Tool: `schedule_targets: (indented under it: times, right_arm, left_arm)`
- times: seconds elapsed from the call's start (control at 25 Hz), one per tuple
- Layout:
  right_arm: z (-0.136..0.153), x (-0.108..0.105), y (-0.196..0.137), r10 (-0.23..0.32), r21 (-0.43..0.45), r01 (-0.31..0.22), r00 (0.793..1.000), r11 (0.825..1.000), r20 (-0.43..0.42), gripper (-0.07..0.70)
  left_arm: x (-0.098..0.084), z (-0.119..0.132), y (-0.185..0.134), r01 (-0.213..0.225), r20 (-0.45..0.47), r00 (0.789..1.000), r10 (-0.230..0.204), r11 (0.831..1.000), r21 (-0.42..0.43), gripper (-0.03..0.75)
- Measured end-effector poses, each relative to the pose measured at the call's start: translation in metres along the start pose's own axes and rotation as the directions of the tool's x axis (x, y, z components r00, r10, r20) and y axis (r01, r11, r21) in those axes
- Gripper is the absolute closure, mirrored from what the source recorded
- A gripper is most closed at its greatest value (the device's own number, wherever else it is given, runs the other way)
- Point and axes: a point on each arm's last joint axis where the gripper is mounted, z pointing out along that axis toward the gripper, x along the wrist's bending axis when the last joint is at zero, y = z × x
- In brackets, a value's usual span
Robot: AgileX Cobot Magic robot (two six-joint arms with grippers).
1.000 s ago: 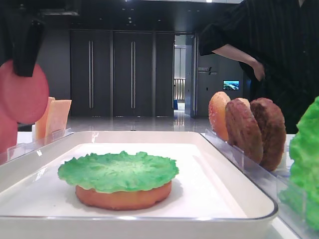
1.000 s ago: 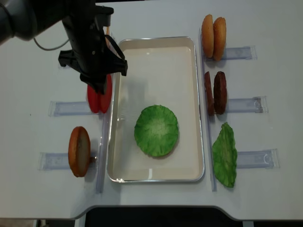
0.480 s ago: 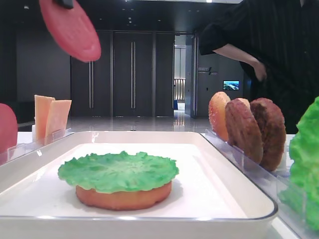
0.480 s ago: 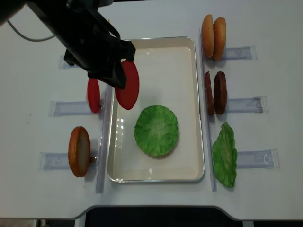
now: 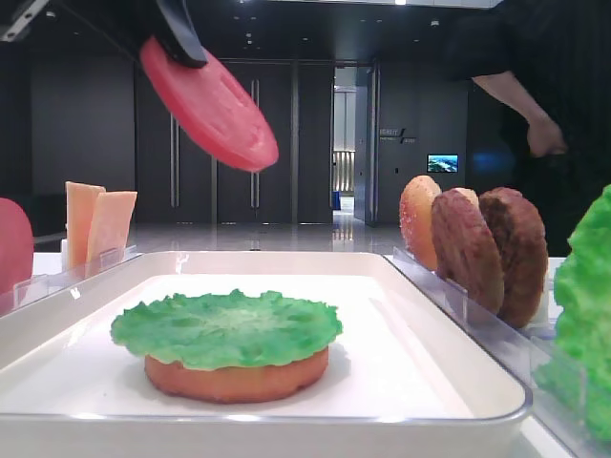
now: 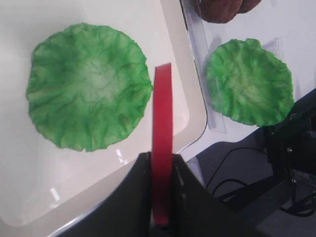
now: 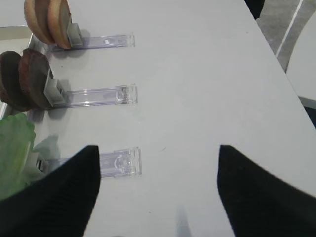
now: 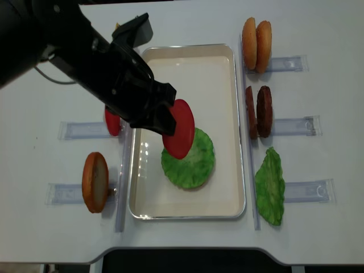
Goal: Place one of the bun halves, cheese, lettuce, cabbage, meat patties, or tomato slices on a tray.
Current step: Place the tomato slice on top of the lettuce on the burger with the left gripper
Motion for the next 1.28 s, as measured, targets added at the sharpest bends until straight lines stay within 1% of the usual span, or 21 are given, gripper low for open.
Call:
schedule_targets:
  times: [0.12, 0.16, 0.32, 0.4, 0.52, 0.68, 0.88, 0.92, 1.08, 1.28]
  right_arm:
    - [0.000, 0.000, 0.000, 0.000, 0.000, 0.000, 1.000, 1.000, 0.000, 0.153]
    - [0.000, 0.000, 0.000, 0.000, 0.000, 0.000, 1.000, 1.000, 0.000, 0.153]
    - [0.000, 0.000, 0.000, 0.000, 0.000, 0.000, 1.000, 1.000, 0.000, 0.153]
    - [0.000, 0.000, 0.000, 0.000, 0.000, 0.000, 1.000, 1.000, 0.000, 0.153]
    - [0.000, 0.000, 0.000, 0.000, 0.000, 0.000, 1.000, 1.000, 0.000, 0.153]
    - [0.000, 0.000, 0.000, 0.000, 0.000, 0.000, 1.000, 1.000, 0.000, 0.153]
    - [0.000, 0.000, 0.000, 0.000, 0.000, 0.000, 1.000, 1.000, 0.000, 0.153]
    - [0.000, 0.000, 0.000, 0.000, 0.000, 0.000, 1.000, 1.000, 0.000, 0.153]
    - [0.000, 0.000, 0.000, 0.000, 0.000, 0.000, 1.000, 1.000, 0.000, 0.153]
    - [0.000, 0.000, 0.000, 0.000, 0.000, 0.000, 1.000, 1.000, 0.000, 0.153]
  left_arm:
    - [0.005, 0.013, -0.007, 0.000, 0.052, 0.999, 0.001, 0.999, -0.033, 0.662]
    - [0.007, 0.018, -0.009, 0.010, 0.068, 0.998, -0.008, 0.999, -0.039, 0.662]
    - [0.016, 0.040, -0.015, 0.027, 0.106, 0.994, -0.025, 1.000, -0.015, 0.662]
    - [0.020, 0.050, -0.015, 0.028, 0.112, 0.993, -0.029, 1.000, 0.004, 0.662]
    - [0.024, 0.059, -0.013, 0.032, 0.117, 0.993, -0.032, 0.999, 0.003, 0.662]
    - [0.027, 0.068, -0.009, 0.038, 0.128, 0.991, -0.037, 0.999, -0.010, 0.662]
    - [0.031, 0.079, -0.008, 0.048, 0.132, 0.990, -0.048, 0.999, 0.002, 0.662]
    - [0.031, 0.079, -0.007, 0.043, 0.130, 0.991, -0.041, 0.999, -0.008, 0.662]
    - [0.031, 0.079, -0.007, 0.038, 0.133, 0.991, -0.036, 0.999, -0.013, 0.662]
    - [0.034, 0.078, -0.005, 0.048, 0.130, 0.990, -0.046, 0.999, -0.018, 0.662]
